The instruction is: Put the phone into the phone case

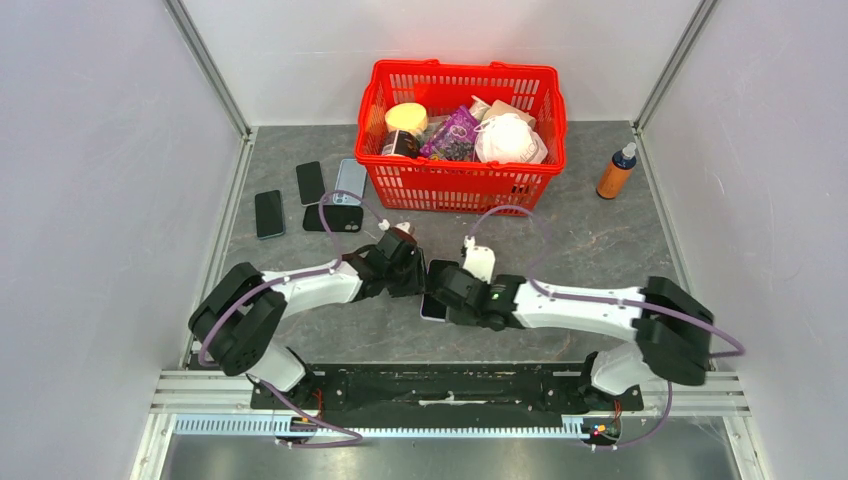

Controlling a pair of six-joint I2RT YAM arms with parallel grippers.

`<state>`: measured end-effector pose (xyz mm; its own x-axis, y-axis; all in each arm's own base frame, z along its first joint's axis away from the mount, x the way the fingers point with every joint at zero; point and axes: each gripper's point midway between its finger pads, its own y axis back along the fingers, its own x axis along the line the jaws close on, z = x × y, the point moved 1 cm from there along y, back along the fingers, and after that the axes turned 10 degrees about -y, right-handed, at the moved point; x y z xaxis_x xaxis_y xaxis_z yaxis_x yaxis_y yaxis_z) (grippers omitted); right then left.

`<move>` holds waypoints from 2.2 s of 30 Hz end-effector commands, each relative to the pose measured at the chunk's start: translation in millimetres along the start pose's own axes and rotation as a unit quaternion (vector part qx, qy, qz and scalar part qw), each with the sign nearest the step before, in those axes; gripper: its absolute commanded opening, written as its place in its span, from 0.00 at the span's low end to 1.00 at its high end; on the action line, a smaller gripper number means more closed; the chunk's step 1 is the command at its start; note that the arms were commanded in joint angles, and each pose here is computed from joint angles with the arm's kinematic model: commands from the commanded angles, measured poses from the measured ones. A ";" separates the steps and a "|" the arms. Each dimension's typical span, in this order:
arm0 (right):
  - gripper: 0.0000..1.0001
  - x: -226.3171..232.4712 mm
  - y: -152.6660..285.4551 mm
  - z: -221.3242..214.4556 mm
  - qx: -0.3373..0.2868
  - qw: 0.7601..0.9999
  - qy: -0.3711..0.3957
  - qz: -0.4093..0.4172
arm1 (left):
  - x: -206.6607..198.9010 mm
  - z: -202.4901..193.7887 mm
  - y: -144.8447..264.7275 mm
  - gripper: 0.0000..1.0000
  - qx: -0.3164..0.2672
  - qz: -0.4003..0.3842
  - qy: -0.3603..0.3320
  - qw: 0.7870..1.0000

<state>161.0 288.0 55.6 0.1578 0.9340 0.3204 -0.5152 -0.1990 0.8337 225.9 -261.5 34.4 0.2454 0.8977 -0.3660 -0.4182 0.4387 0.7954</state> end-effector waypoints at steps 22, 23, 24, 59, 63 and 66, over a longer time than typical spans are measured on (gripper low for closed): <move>0.51 -5.0 -29.8 10.8 -0.002 0.999 -0.002 0.039 | 19.0 70.9 -45.6 0.14 0.003 0.072 0.025 0.997; 0.51 -2.7 -30.0 8.9 -0.001 0.999 -0.001 0.042 | 14.7 68.8 -46.2 0.13 0.007 0.062 0.019 0.998; 0.51 0.3 -30.1 5.8 0.001 0.999 0.001 0.047 | 9.0 66.1 -46.6 0.13 0.014 0.048 0.014 0.999; 0.90 -39.3 3.8 84.9 -0.063 0.994 0.034 0.082 | -27.9 71.6 48.1 0.54 -0.078 -0.006 -0.004 0.997; 0.93 -28.0 -17.8 92.3 -0.046 0.993 0.042 0.096 | -9.4 32.6 57.3 0.55 -0.063 -0.014 0.018 0.998; 0.94 -19.9 -31.7 91.3 -0.034 0.993 0.051 0.098 | -4.1 8.4 64.7 0.56 -0.054 -0.038 0.032 0.997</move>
<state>228.0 215.5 48.9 0.0748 0.9333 0.3511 -0.5681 -0.2495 0.7842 223.7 -246.4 95.9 0.2811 0.8764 -0.3910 -0.4939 0.4814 0.7241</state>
